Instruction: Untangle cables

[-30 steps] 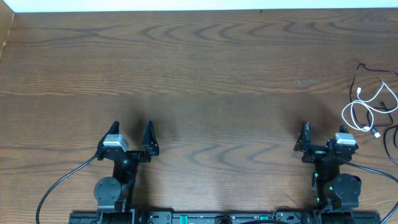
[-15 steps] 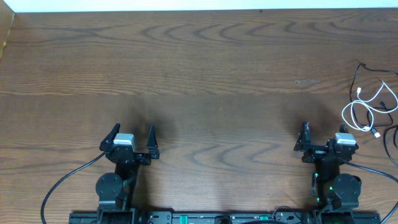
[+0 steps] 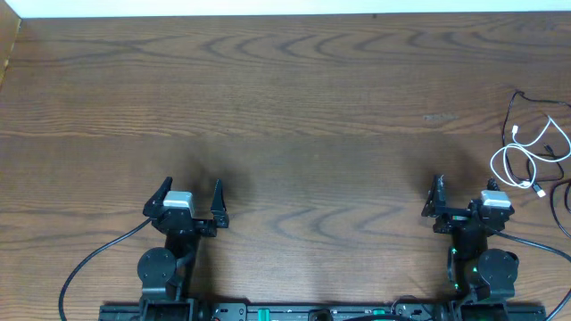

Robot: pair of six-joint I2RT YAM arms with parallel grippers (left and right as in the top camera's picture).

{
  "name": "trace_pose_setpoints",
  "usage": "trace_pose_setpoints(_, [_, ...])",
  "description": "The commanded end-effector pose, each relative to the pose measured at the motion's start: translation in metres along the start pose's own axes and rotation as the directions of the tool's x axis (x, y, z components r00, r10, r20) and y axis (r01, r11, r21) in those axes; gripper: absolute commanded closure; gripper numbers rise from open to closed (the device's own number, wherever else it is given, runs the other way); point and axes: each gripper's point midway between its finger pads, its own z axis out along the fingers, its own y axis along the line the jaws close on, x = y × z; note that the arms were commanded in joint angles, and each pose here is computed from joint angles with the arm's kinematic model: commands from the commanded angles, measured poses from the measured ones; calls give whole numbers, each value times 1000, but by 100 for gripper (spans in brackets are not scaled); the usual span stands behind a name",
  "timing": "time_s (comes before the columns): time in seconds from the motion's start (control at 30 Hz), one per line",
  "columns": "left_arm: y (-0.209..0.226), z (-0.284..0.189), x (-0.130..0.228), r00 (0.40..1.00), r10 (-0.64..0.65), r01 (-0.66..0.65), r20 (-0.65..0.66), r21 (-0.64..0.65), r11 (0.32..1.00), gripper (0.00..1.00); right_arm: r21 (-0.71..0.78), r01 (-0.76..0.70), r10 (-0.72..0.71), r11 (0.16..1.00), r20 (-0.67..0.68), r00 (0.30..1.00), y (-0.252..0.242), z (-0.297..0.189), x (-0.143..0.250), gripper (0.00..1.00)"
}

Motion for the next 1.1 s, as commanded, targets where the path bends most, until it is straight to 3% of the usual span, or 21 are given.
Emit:
trace_pose_setpoints(0.0, [-1,0,14,999,12,-12,-49,12,1000,2,19,8,-9,1000,5,1000,-4,0,-1,1])
trace_pose_setpoints(0.73, [-1,0,14,999,13,-12,-47,11,1000,2,19,8,-9,1000,4,1000,-4,0,-1,1])
trace_pose_setpoints(1.07, [-18,-1,14,997,68,-64,-44,89,994,2,19,8,-9,1000,4,1000,-4,0,-1,1])
